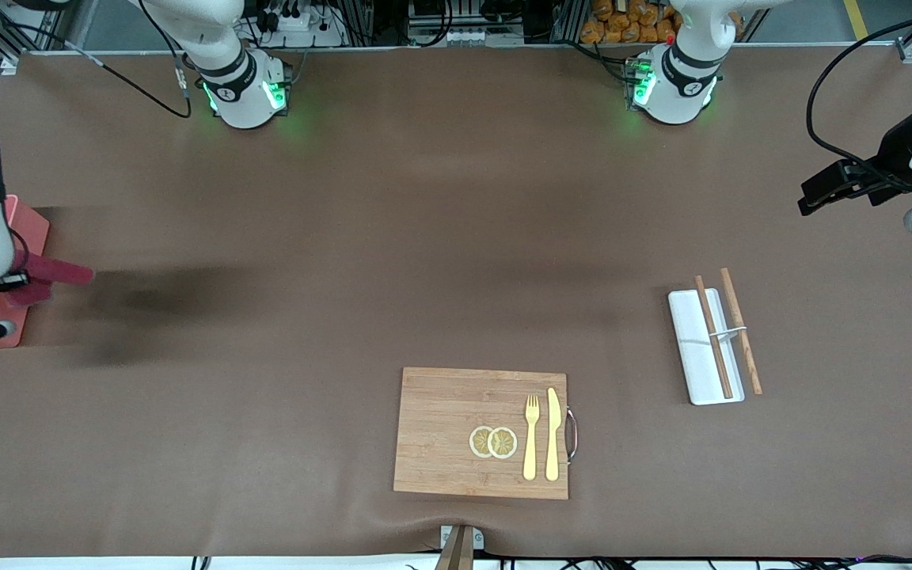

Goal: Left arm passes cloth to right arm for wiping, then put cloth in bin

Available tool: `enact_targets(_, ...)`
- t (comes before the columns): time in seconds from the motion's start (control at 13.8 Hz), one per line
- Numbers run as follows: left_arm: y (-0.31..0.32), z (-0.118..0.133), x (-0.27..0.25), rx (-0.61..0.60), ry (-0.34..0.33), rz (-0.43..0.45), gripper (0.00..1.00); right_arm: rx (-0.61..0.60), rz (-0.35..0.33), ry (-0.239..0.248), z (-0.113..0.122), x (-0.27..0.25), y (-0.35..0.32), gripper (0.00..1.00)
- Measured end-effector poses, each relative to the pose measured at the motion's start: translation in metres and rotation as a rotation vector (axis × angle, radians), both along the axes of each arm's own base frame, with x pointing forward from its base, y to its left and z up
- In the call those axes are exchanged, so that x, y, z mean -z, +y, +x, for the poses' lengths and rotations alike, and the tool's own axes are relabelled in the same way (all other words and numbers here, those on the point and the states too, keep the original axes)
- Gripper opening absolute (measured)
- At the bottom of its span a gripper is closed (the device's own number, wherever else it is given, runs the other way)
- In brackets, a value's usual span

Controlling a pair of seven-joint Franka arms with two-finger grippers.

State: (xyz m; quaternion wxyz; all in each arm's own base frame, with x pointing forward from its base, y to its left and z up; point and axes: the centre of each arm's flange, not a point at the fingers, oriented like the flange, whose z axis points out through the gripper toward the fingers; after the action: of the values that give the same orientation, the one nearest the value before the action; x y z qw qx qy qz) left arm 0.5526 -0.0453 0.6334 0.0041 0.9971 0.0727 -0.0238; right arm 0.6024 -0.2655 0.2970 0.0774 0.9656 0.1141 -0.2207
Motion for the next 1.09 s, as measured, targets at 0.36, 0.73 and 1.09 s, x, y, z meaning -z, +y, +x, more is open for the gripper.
enact_targets(0.36, 0.0, 0.0, 0.0, 0.0, 0.001, 0.0, 1.0, 0.028, 0.139, -0.014, 0.017, 0.059, 0.045, 0.03)
enact_targets(0.73, 0.0, 0.0, 0.001, 0.0, 0.001, 0.0, 1.0, 0.083, 0.256, -0.032, 0.038, 0.077, 0.147, 0.03)
enact_targets(1.09, 0.0, 0.0, 0.0, 0.0, 0.001, 0.0, 1.0, 0.202, 0.358, -0.043, 0.05, 0.076, 0.27, 0.03)
